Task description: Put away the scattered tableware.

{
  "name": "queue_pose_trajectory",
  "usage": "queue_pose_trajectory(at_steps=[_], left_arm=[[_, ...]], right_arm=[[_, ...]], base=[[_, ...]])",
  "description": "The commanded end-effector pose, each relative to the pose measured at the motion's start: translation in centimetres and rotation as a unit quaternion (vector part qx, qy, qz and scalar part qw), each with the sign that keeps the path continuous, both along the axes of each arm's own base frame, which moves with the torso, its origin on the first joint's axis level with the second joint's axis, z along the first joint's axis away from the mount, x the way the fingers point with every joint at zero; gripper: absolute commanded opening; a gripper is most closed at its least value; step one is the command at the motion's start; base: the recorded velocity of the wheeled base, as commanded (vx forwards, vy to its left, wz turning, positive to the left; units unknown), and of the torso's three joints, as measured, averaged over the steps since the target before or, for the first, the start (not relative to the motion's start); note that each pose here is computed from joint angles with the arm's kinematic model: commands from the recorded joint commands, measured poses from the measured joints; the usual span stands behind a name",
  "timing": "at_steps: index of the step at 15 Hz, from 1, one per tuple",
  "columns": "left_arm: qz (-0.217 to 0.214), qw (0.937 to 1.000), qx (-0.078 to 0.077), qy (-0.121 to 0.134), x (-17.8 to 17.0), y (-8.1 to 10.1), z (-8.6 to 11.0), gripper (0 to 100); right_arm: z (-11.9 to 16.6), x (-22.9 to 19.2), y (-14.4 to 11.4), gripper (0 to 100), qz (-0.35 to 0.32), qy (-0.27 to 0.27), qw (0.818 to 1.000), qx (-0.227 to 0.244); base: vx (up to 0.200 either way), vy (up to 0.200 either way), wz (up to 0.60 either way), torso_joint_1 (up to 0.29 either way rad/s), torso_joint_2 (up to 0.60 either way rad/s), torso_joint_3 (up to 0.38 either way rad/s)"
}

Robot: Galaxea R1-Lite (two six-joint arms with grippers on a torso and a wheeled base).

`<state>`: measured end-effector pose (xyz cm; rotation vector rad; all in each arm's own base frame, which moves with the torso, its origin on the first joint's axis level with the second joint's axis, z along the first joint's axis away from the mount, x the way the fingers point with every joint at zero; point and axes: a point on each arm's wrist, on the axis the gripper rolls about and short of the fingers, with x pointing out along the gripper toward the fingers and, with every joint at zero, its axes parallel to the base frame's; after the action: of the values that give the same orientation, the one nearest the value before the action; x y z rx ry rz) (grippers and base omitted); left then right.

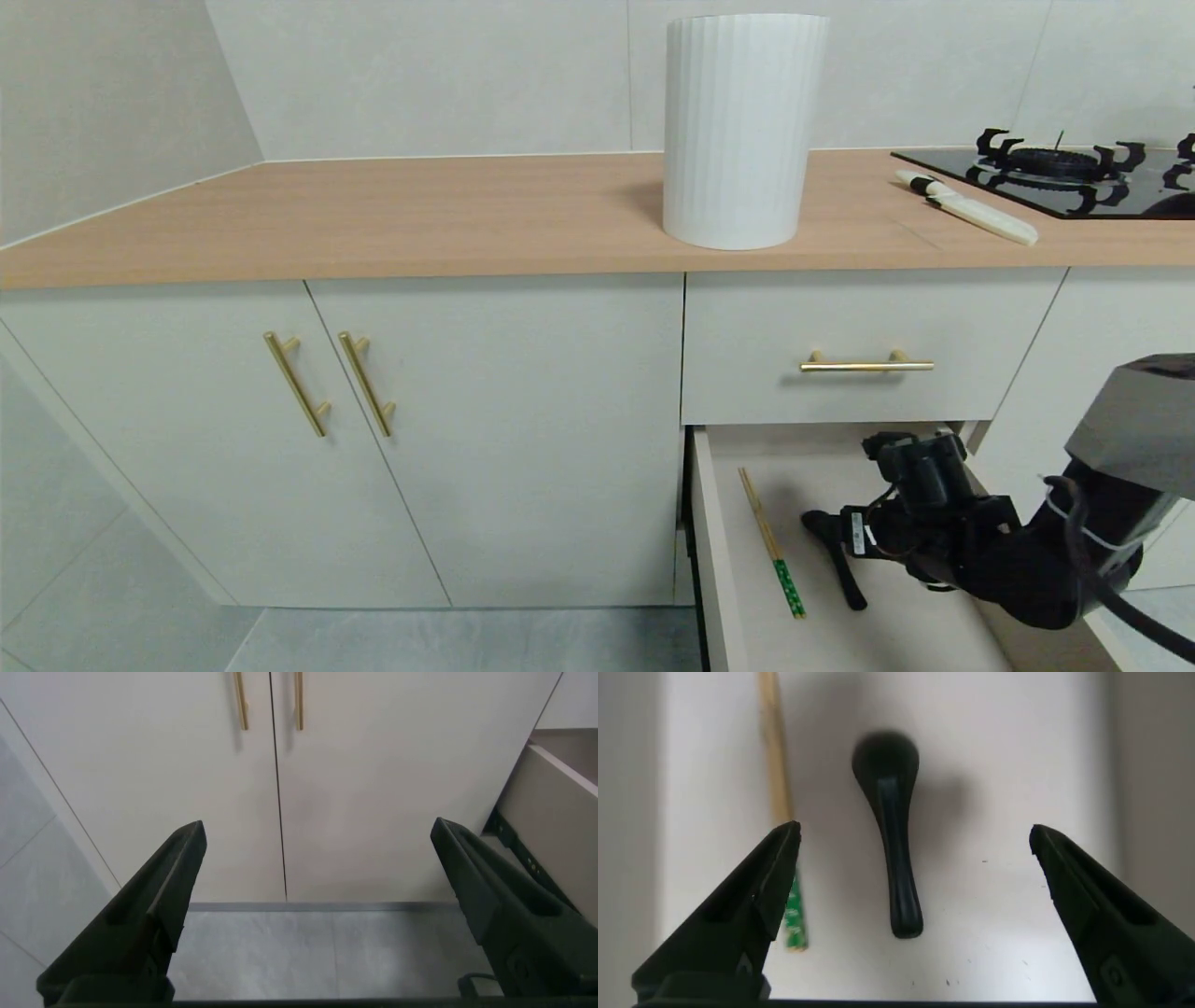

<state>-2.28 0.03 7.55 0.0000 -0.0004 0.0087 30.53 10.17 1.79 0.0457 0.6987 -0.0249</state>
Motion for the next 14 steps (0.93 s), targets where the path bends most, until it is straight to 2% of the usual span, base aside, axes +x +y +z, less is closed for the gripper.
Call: queue_pose_trajectory(at_steps=[1,3,7,12,14], left_arm=[[0.0,1.0,0.0,0.0,0.0,0.0,0.0,100],[0.0,1.0,0.0,0.0,0.0,0.0,0.0,100],[0.0,1.0,0.001,0.0,0.0,0.0,0.0,100],[0.0,1.0,0.001,0.0,0.0,0.0,0.0,100],[0.0,1.0,-0.002,0.0,0.0,0.0,0.0,100]], right_arm=[[3.9,-1.6,-0.5,100,0.003,-0.046,0.999,0.017],[5.8,-2.8,-0.9,100,0.01,-0.05,0.999,0.016],[9.8,-5.5,-1.6,100,0.043,-0.001,0.999,0.029],[13.1,-7.7,-2.1,100,0.054,0.011,0.998,0.03],[13.4,-8.5,-1.9,100,0.066,0.029,0.997,0.021]], base=[[0.0,0.0,0.0,0.0,0.0,0.0],[0.0,0.0,0.0,0.0,0.0,0.0],[0.0,0.0,0.0,0.0,0.0,0.0],[0.0,0.0,0.0,0.0,0.0,0.0],[-0.2,0.0,0.0,0.002,0.0,-0.002]])
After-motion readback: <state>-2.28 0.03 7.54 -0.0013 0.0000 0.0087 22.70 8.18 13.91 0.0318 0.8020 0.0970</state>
